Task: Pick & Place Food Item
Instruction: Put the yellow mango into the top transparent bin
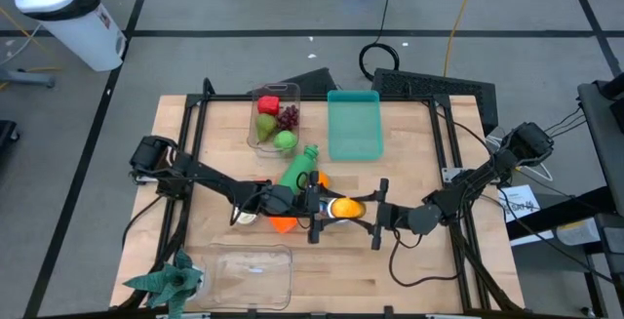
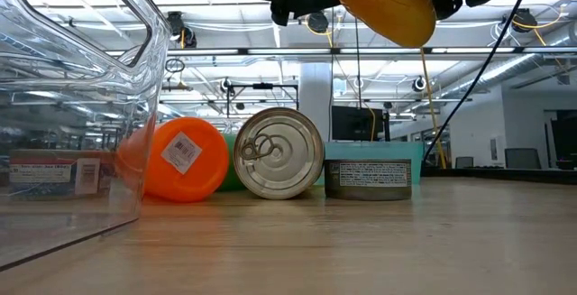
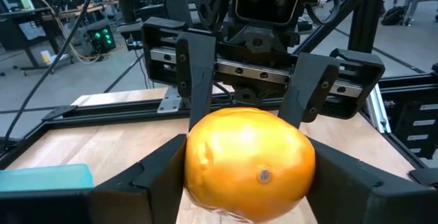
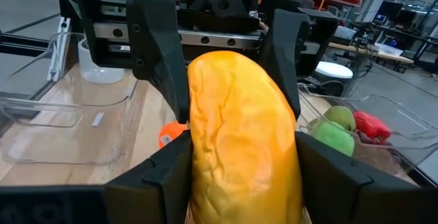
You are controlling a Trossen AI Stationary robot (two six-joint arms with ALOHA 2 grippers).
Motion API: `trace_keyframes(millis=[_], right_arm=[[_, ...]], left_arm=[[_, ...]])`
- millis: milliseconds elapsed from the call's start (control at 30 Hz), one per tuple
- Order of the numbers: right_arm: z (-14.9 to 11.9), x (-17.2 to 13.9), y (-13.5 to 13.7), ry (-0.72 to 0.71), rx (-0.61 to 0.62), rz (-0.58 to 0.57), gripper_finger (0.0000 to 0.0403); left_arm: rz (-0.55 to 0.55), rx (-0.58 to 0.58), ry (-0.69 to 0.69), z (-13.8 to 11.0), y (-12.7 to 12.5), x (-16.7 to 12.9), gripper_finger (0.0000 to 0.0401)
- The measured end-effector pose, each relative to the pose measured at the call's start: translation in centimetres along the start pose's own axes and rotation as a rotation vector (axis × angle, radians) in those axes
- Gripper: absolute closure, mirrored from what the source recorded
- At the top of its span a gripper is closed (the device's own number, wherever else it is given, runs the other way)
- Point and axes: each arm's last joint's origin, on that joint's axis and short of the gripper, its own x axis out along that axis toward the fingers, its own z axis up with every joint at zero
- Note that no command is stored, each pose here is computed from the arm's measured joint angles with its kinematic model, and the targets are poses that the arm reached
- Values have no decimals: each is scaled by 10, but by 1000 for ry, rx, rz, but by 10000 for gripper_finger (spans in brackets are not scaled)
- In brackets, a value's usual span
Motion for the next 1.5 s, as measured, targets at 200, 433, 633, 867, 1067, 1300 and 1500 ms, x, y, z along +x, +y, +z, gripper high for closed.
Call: trace_keyframes(millis=[200,433,633,867,1067,1300,1500], right_arm=[[0,0,0,0,0,-3,195],[0,0,0,1,-1,3,195],[0,0,0,1,-1,2,195],[0,0,0,1,0,0,195],[2,-1,-1,0,61,3,163],[15,-14,-4,-43,71,26,88],[24,-32,-10,-33,69,3,66]], left_arm=[[2,0,0,0,0,0,167],[-1,2,5,-1,0,0,144],[-1,2,7,-1,0,0,148],[1,2,6,0,0,0,164],[1,-10,-14,1,0,0,166],[12,-7,-30,4,4,0,166],[22,-1,-24,3,4,0,167]])
